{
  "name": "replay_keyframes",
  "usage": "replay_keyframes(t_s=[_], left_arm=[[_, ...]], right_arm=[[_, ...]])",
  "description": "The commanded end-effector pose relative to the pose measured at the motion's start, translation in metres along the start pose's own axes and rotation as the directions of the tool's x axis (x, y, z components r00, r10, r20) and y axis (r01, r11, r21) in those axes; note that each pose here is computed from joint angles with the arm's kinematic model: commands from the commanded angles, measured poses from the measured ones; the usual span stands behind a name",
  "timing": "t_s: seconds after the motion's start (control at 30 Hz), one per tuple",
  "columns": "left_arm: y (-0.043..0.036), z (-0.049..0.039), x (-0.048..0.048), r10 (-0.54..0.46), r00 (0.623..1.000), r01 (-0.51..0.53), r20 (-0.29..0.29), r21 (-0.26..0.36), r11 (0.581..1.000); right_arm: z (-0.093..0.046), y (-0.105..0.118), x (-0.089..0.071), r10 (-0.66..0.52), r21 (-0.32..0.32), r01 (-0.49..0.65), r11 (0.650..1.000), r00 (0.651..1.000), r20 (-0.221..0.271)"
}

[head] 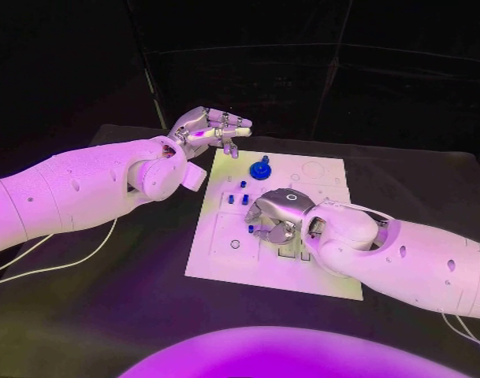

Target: Assemble the parts on the task board

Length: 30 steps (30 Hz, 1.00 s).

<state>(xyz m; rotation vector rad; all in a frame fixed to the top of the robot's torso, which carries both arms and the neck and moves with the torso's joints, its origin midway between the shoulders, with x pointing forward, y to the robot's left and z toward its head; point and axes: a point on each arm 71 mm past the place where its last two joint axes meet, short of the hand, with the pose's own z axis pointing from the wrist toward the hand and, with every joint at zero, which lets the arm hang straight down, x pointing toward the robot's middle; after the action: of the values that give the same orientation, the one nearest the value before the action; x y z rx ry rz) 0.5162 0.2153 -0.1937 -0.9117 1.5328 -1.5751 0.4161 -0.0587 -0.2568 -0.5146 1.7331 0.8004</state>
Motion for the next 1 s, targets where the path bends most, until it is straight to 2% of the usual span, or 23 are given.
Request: replay_keyframes(t_s=[0.03, 0.17, 0.27, 0.43, 0.47, 0.73, 1.0], left_arm=[[-0.0006, 0.0009, 0.0013, -0.010, 1.000, 0.010, -0.014, -0.004, 1.000], [-0.0002, 0.0007, 0.0008, -0.011, 1.000, 0.010, -0.015, -0.008, 1.000], [0.0000, 0.0005, 0.0003, -0.010, 1.000, 0.010, -0.014, -0.010, 1.000], [0.0002, 0.0002, 0.0000, -0.010, 1.000, 0.010, -0.015, -0.012, 1.000], [0.0003, 0.0002, -0.0001, -0.010, 1.000, 0.010, -0.016, -0.013, 1.000], [0.0005, 0.0003, 0.0002, -0.011, 1.000, 0.011, -0.017, -0.013, 1.000], [0.0008, 0.0006, 0.0005, -0.011, 1.000, 0.011, -0.018, -0.013, 1.000]], right_arm=[[-0.007, 0.003, -0.010, 0.065, -0.043, -0.061, 0.997, 0.993, 0.101], [-0.022, 0.001, -0.018, 0.102, -0.046, -0.097, 0.994, 0.985, 0.137], [-0.031, -0.005, -0.031, 0.132, -0.023, -0.129, 0.991, 0.977, 0.165], [-0.046, -0.023, -0.055, 0.147, 0.040, -0.158, 0.987, 0.970, 0.195], [-0.051, -0.033, -0.063, 0.139, 0.075, -0.156, 0.985, 0.971, 0.195], [-0.071, -0.078, -0.081, 0.056, 0.241, -0.091, 0.966, 0.987, 0.148], [-0.075, -0.093, -0.079, -0.010, 0.296, -0.013, 0.955, 0.997, 0.075]])
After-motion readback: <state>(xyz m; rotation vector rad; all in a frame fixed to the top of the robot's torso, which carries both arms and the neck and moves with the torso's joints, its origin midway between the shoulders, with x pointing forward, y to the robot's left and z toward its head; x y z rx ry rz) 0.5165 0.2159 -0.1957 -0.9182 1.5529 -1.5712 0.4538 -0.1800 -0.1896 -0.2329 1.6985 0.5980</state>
